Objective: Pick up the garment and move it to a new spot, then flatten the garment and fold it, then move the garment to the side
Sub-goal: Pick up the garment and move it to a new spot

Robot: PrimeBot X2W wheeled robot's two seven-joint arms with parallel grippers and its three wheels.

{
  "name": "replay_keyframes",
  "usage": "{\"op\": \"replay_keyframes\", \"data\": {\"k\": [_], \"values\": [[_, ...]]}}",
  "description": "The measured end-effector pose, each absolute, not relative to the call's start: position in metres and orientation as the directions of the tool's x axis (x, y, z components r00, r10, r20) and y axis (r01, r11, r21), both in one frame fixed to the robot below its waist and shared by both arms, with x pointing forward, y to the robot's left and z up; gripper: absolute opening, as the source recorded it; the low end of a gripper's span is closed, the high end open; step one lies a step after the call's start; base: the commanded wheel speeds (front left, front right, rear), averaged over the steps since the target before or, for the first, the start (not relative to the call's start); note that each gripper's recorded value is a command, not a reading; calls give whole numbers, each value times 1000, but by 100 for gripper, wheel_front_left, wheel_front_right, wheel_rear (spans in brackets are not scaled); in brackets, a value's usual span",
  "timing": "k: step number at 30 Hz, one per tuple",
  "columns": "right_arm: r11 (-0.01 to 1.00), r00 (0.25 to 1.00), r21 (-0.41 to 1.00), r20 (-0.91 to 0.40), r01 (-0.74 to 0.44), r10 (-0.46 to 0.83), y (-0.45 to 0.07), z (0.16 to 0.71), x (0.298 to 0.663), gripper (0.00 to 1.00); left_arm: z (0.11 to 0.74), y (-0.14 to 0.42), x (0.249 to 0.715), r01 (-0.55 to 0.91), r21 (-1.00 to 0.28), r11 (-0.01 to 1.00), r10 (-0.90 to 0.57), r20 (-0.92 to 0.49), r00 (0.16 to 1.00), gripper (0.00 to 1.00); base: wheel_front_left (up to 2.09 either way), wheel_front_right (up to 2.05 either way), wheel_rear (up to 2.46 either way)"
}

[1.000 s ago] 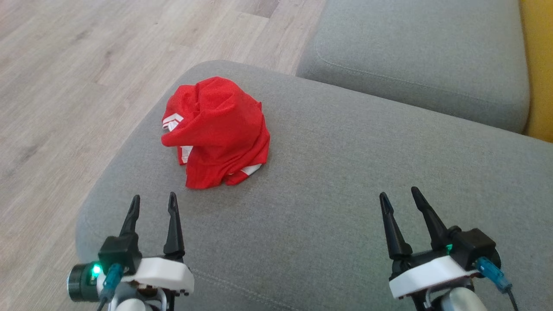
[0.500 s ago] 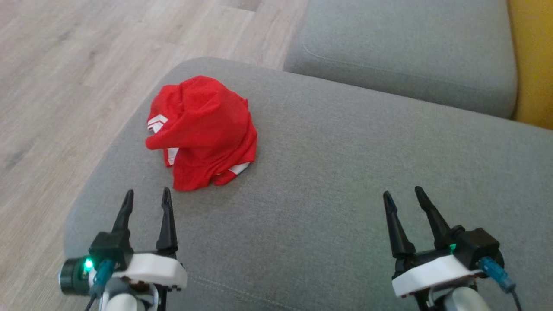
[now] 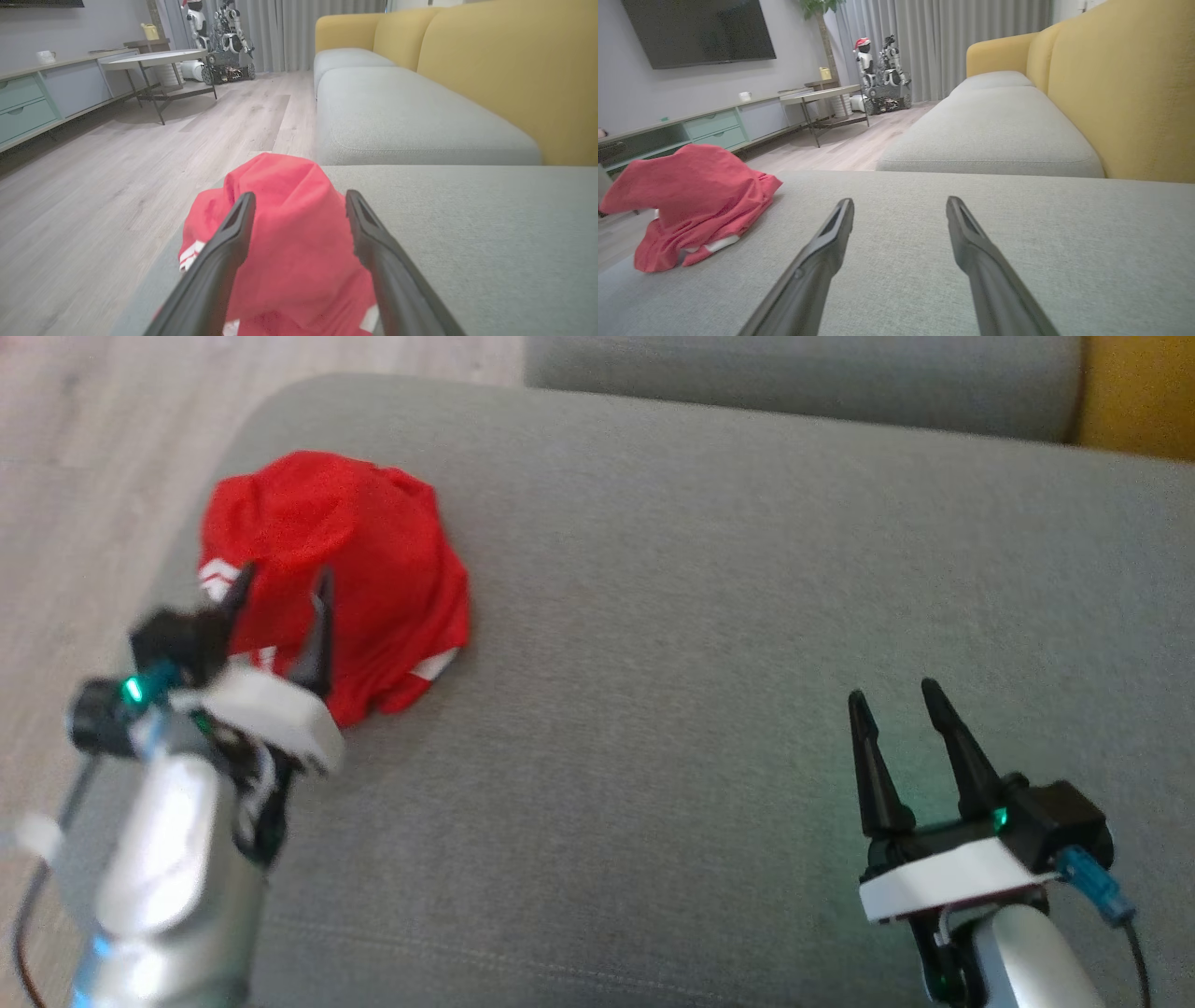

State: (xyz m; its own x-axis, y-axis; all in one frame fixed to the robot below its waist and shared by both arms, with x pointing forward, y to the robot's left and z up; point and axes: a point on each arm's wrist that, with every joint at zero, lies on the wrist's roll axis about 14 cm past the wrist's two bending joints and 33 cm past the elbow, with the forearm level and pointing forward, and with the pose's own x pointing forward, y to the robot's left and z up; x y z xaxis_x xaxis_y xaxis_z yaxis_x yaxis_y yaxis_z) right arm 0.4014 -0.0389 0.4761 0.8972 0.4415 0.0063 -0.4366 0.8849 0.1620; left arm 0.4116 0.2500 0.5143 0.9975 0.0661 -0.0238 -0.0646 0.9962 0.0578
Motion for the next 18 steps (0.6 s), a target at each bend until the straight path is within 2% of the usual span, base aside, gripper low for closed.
{"op": "replay_keyframes", "data": {"k": [10, 13, 18], "values": [[925, 937, 172, -25, -340, 349, -73, 462, 413, 100, 473, 261, 476, -7, 182, 983, 56, -269, 961, 100, 0, 0, 0], [933, 944, 175, -46, -314, 327, -82, 454, 413, 100, 461, 271, 489, -11, 240, 971, 88, -313, 946, 100, 0, 0, 0], [943, 954, 171, -47, -284, 296, -93, 453, 419, 100, 444, 275, 507, 1, 261, 965, 99, -372, 923, 100, 0, 0, 0]]}}
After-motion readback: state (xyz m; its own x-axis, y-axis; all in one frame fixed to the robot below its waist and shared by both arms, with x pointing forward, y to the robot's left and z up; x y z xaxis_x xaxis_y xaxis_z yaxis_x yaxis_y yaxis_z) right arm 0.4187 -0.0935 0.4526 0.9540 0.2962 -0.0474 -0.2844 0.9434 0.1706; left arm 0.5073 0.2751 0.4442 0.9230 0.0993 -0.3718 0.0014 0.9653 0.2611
